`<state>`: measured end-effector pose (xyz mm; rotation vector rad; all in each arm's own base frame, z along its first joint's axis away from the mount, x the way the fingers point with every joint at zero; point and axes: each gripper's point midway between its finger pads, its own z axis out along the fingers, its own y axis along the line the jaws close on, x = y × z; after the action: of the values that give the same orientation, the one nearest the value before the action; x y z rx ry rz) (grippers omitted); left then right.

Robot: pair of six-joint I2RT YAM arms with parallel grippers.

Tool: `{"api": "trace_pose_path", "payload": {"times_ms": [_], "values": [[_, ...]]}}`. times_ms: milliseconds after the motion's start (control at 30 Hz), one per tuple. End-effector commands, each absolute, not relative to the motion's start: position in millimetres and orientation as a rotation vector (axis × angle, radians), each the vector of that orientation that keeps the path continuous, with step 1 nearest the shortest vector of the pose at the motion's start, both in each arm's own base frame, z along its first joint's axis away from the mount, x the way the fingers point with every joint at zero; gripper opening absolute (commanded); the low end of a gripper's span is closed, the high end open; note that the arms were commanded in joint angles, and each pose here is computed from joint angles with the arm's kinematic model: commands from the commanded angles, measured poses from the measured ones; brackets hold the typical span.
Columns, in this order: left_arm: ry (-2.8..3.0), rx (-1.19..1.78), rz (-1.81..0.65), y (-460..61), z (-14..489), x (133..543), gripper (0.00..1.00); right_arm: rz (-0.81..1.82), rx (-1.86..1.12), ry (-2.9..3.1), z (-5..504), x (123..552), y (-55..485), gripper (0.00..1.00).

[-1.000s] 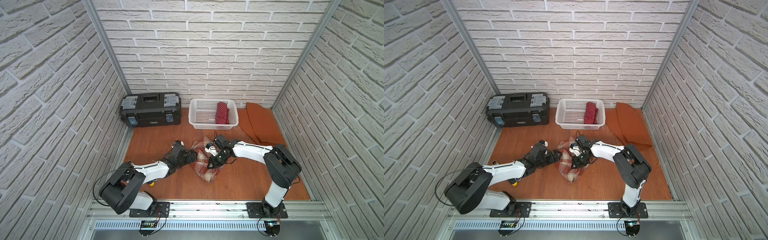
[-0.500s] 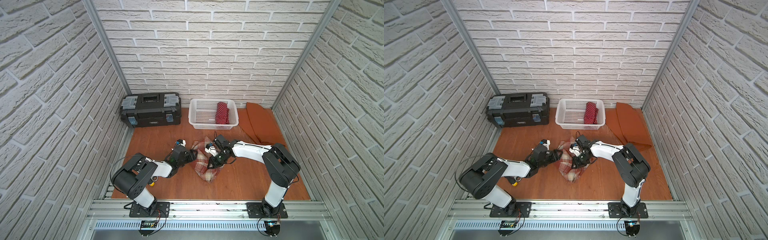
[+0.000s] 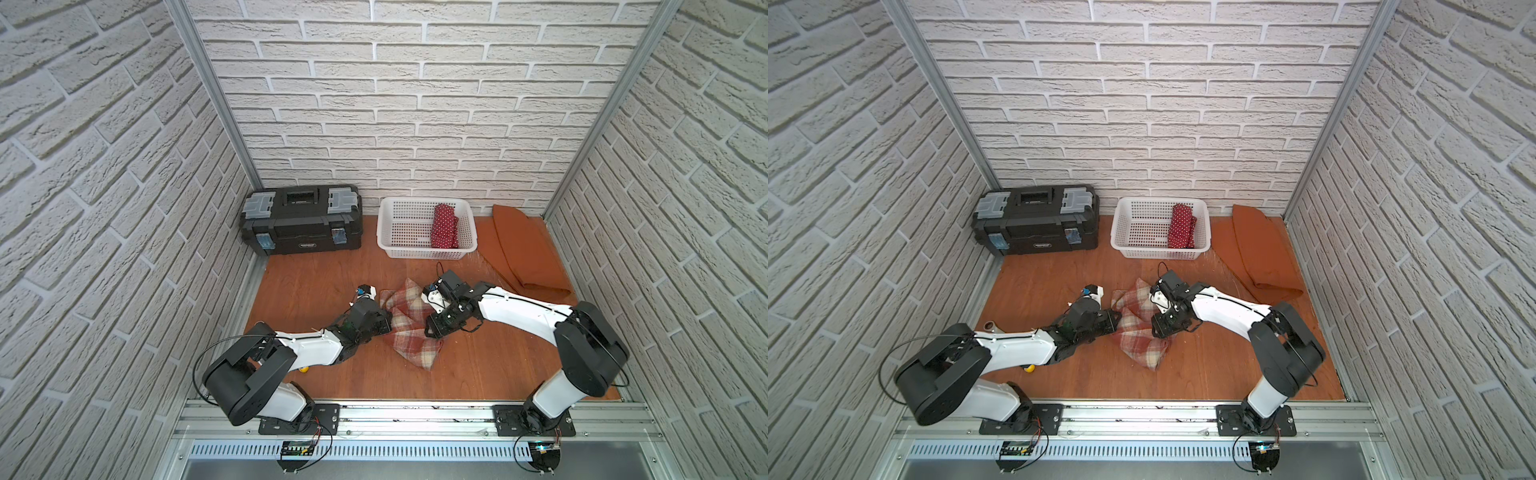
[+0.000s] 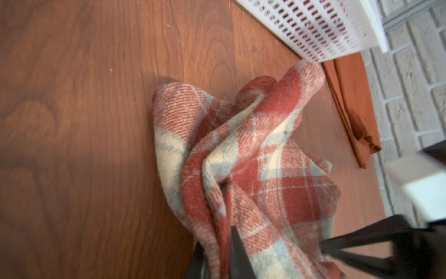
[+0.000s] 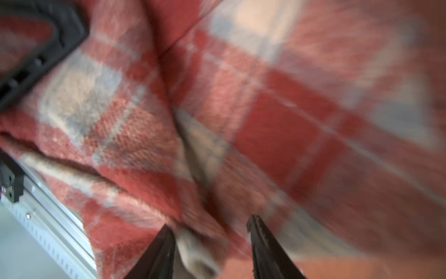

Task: Roll up the skirts
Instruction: Roll the skirt at the center of the board.

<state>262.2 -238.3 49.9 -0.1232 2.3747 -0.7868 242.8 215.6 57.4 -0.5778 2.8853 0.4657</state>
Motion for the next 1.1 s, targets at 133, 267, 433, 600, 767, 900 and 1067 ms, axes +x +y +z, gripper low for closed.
{"api": "trace_pose_path", "payload": {"times_ms": [133,267,433,600,767,900,1067], "values": [[2.469,-0.098,-0.671,-233.8,38.4,241.0,0.00,0.075,-0.689,2.662,112.1,228.7,199.7,0.52],[2.479,-0.098,-0.645,-233.7,41.3,238.1,0.00,-0.143,-0.924,2.402,130.1,199.7,225.4,0.55],[2.503,-0.115,-0.616,-228.4,35.6,234.9,0.00,-0.284,-1.034,2.123,133.7,161.1,259.8,0.64],[2.515,-0.128,-0.603,-226.1,33.8,234.3,0.00,-0.408,-1.117,1.964,118.7,140.1,295.9,0.72],[2.529,-0.135,-0.600,-224.9,33.8,231.7,0.00,-0.615,-1.165,1.898,90.7,145.7,309.5,0.83],[2.537,-0.138,-0.593,-223.3,33.7,230.4,0.00,-0.764,-1.096,1.958,76.3,165.4,295.0,0.84],[2.551,-0.119,-0.578,-222.3,34.3,228.8,0.00,-0.947,-1.056,1.990,55.2,174.4,275.7,0.84]]}}
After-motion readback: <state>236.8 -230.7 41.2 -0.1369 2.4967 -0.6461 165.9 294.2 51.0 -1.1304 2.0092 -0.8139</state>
